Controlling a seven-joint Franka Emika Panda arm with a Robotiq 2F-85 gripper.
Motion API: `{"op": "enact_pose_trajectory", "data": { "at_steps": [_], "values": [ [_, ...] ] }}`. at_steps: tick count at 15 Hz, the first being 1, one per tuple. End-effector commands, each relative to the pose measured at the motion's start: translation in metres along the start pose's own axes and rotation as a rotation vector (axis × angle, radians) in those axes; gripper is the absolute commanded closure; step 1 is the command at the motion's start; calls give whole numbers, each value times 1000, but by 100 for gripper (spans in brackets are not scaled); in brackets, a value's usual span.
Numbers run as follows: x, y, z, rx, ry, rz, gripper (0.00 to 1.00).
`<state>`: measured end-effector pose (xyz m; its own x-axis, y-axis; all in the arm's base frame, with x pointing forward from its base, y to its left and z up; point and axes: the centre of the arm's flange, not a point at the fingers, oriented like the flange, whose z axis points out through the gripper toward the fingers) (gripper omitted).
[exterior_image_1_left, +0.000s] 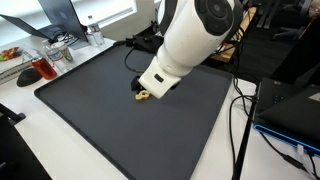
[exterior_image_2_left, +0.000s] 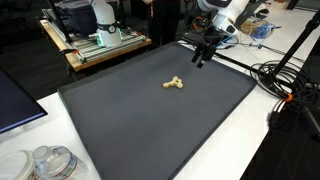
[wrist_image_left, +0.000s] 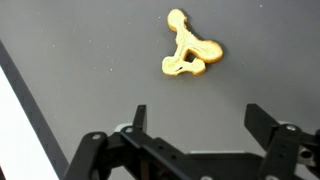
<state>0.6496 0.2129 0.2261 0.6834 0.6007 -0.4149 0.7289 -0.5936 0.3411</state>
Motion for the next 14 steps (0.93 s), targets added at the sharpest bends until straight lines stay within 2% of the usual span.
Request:
{"op": "enact_pose_trajectory", "data": {
  "at_steps": [1, 7, 14],
  "values": [
    [8, -3, -7, 0, -23, 40, 0],
    [-27, -11, -25, 20, 125, 278, 0],
    [-85, -34, -34, 69, 285, 501, 0]
  ]
}}
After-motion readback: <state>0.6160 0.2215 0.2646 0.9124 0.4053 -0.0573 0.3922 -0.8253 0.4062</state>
